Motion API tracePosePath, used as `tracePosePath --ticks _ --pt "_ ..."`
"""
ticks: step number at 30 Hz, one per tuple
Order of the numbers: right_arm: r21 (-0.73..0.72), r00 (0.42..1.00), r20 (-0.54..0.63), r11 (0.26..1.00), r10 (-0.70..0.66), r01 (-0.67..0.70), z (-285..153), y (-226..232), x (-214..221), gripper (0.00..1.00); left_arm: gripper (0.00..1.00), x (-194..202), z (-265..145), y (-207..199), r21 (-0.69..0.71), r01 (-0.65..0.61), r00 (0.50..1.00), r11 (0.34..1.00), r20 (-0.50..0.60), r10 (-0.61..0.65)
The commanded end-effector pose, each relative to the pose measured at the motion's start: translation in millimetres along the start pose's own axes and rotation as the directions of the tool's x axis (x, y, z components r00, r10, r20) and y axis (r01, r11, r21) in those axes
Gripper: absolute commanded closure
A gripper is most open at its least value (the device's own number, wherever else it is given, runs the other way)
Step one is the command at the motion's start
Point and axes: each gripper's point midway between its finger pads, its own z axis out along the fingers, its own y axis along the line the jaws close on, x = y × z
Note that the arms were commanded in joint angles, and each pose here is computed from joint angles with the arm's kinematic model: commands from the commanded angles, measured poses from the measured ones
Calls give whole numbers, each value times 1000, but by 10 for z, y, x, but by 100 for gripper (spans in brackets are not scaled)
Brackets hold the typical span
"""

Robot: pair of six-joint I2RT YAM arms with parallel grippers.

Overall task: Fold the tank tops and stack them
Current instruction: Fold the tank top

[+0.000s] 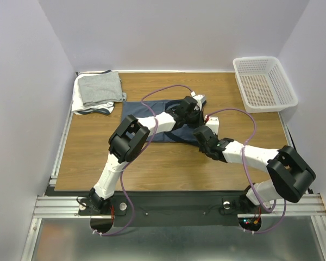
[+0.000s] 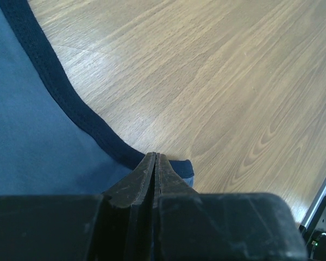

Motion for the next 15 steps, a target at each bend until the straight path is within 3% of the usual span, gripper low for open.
tracePosePath --ticks 1,6,7,8,15 --pt "-19 995 79 998 53 -52 -17 153 -295 67 88 -263 -208 -260 63 -50 997 997 65 46" --pt "-19 996 79 999 50 -49 13 179 -299 68 88 -261 -219 -261 64 -53 997 997 67 49" --pt "-18 996 80 999 50 -49 15 179 -303 70 88 -258 -219 -265 66 -55 997 996 66 51" --pt "-19 995 82 999 52 -51 17 191 -316 78 88 -251 -218 -262 67 -57 997 996 65 52" --pt "-11 990 123 998 63 -62 -68 183 -510 91 93 -196 -227 -226 67 -66 996 996 59 62"
